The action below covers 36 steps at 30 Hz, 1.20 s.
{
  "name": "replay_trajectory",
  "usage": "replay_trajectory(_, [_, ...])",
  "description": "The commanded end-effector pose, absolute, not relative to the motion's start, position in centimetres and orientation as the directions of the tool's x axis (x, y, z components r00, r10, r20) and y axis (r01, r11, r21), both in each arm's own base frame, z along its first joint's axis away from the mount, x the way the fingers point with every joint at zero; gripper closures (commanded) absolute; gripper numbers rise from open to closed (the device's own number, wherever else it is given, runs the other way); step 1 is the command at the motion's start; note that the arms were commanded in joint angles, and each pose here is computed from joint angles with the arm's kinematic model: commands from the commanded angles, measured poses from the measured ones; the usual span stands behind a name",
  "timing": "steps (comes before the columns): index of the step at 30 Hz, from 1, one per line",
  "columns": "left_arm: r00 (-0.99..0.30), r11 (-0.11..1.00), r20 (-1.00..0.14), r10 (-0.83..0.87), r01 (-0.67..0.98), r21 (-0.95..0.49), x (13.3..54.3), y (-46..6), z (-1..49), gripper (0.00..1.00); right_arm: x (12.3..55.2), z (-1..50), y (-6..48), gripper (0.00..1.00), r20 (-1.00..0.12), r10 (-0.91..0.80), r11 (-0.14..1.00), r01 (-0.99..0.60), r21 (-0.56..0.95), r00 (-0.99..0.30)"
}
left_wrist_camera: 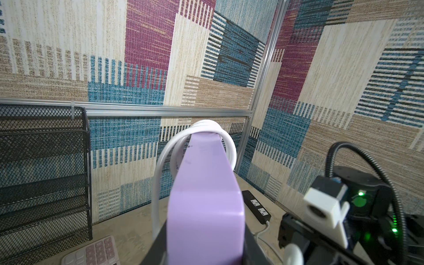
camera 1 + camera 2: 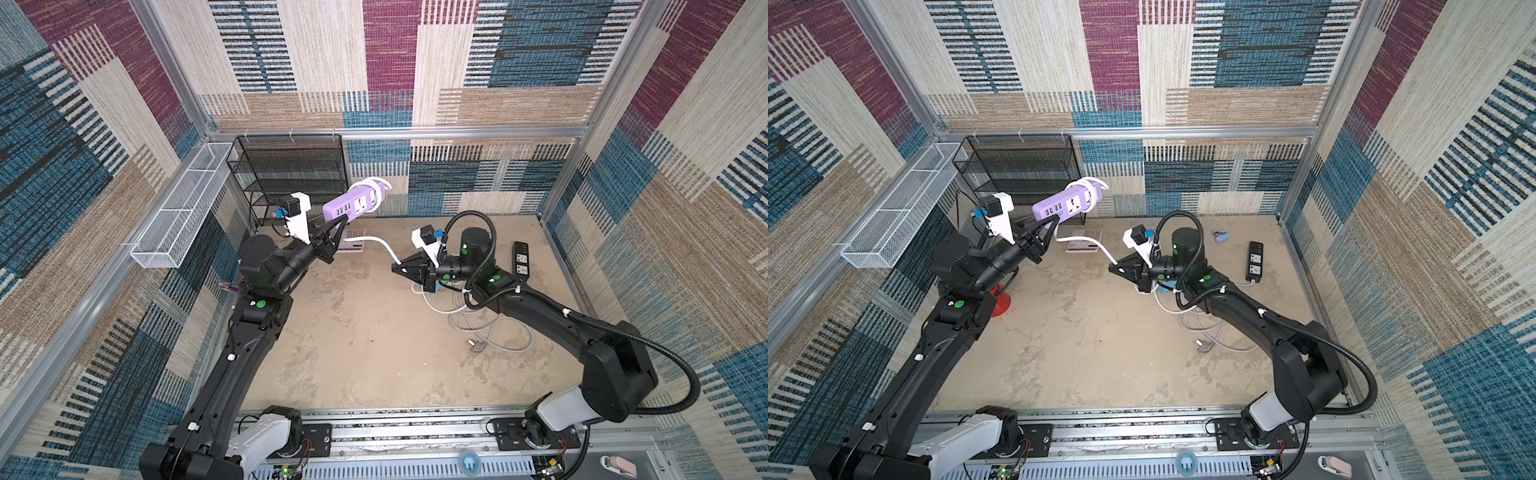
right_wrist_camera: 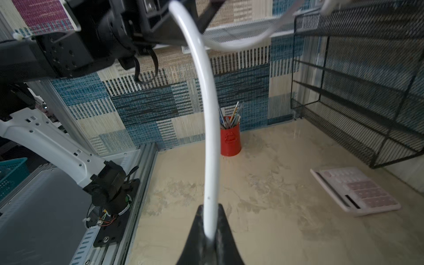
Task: Unwrap the cord wrapped around the power strip
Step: Unwrap the power cord from the power strip.
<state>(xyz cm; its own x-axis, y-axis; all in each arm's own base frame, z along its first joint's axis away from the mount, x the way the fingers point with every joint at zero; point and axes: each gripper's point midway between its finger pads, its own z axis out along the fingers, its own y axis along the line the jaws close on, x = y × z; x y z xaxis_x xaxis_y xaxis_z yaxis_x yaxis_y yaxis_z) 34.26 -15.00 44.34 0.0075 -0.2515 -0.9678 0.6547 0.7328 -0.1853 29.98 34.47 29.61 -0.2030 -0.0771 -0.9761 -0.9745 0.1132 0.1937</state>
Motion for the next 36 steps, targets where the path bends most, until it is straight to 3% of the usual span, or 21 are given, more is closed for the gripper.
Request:
replay_trajectory(1, [0.045, 0.622, -0.957, -0.285, 0.769, -0.149, 32.6, -16.7, 46.8, 1.00, 30.4, 29.1, 35.6, 1.00, -0.973, -0.044, 0.075, -0.972, 0.221, -0.225])
replay_trajectory(13, [-0.057, 0.320, -0.932, -0.358, 0.930, -0.180, 30.2, -20.0, 48.5, 1.00, 40.4, 25.7, 38.8, 1.00, -0.960, 0.020, 0.165, -0.946, 0.280, -0.280])
replay_trajectory(23, [-0.132, 0.209, -0.940, -0.316, 0.956, -0.204, 29.6, -22.7, 47.3, 1.00, 49.6, 31.9, 30.4, 1.00, -0.947, 0.230, 0.270, -0.921, 0.282, -0.222])
replay_trajectory(30, [-0.191, 0.180, -0.941, -0.281, 0.952, -0.247, 30.3, -24.4, 45.6, 1.00, 49.6, 40.5, 25.5, 1.00, -0.964, 0.260, 0.358, -0.923, 0.141, -0.046])
replay_trajectory(36, [-0.250, 0.282, -0.945, -0.209, 0.910, -0.303, 32.4, -24.7, 43.4, 1.00, 46.2, 46.9, 21.1, 1.00, -0.962, 0.250, 0.456, -0.890, 0.020, 0.107])
